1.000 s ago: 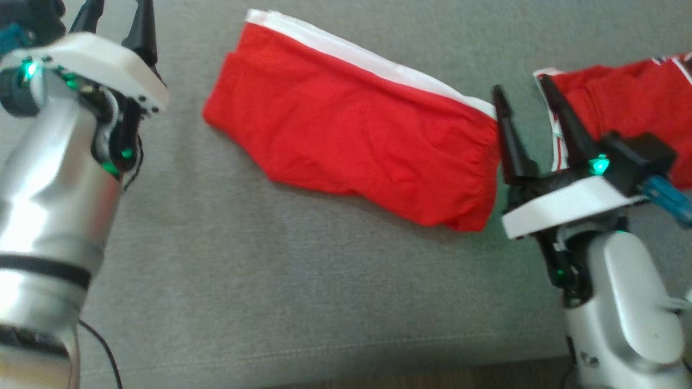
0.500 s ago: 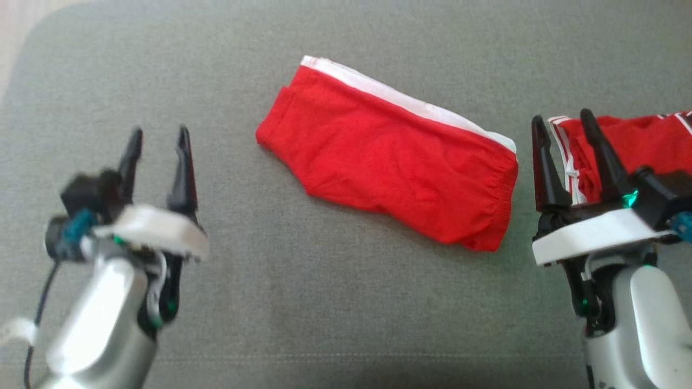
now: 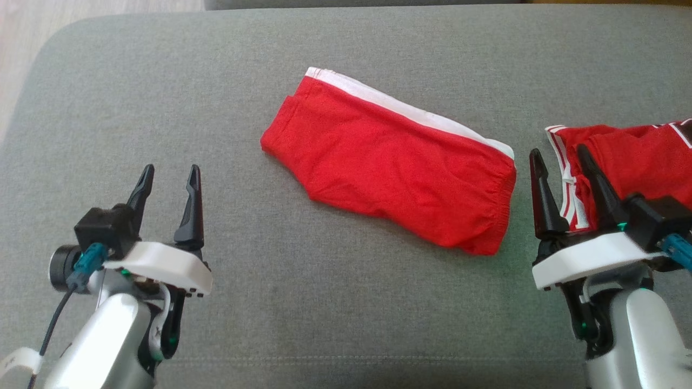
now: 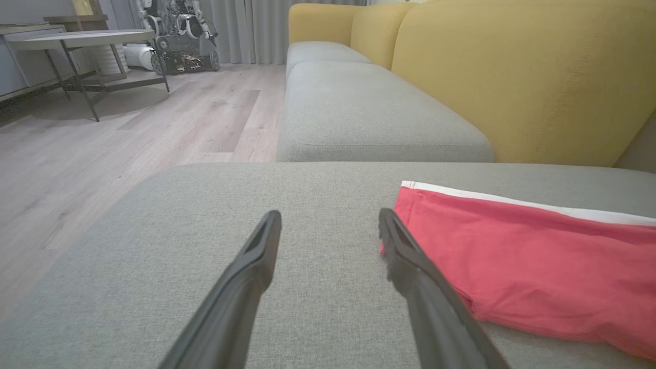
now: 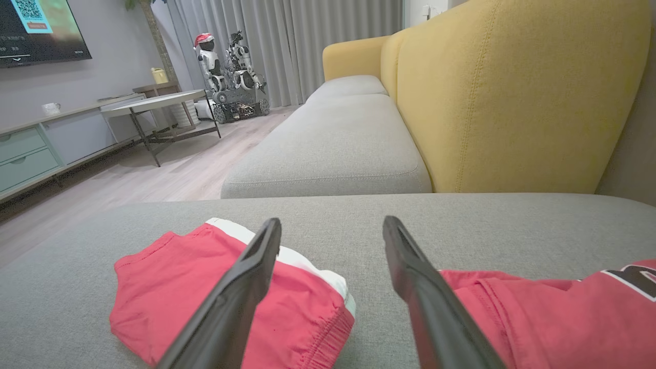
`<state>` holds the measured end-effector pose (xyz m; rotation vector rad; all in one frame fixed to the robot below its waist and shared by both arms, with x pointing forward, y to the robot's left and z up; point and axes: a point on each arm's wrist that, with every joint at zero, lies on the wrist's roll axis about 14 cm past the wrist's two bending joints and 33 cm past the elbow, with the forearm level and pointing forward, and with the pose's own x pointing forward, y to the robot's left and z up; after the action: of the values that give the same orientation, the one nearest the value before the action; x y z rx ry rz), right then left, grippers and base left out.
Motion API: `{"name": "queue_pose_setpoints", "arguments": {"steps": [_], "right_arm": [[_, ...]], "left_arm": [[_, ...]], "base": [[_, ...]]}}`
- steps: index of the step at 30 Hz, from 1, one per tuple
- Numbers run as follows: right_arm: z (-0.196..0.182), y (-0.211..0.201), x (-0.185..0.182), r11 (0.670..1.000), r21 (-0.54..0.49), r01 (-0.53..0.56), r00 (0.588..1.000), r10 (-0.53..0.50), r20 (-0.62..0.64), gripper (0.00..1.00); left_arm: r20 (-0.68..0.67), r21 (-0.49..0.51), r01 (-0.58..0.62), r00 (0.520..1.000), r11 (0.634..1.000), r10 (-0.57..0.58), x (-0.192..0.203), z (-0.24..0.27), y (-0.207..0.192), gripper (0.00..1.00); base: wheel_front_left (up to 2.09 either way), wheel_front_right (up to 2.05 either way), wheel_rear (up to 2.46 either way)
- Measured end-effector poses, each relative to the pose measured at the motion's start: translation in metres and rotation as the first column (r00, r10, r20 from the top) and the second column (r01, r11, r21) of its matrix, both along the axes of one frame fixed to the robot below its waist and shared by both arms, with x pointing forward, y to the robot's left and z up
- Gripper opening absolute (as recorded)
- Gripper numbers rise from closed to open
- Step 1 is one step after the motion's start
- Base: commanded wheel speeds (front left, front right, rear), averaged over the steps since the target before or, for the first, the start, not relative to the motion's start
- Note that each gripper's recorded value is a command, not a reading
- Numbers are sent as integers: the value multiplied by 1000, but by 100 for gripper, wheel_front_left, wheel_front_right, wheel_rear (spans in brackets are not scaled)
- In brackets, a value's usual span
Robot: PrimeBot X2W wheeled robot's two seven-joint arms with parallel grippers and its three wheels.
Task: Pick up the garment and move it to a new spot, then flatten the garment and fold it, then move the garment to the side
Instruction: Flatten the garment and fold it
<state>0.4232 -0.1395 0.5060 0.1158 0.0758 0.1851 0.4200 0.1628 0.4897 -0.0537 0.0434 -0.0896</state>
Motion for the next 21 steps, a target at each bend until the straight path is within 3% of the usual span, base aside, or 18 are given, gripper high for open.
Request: {"name": "queue_pose_setpoints", "arguments": {"steps": [14, 21], "right_arm": [[-6, 1, 1, 1000, 7, -2, 1000, 3, -16, 100], [-13, 3, 14, 1000, 10, -8, 1000, 8, -28, 100]], "left_arm": [[-14, 6, 9, 1000, 1000, -9, 1, -3, 1, 100], [67, -15, 152, 986, 988, -150, 43, 25, -34, 100]], "base": [[0, 0, 0], [0, 0, 0]]}}
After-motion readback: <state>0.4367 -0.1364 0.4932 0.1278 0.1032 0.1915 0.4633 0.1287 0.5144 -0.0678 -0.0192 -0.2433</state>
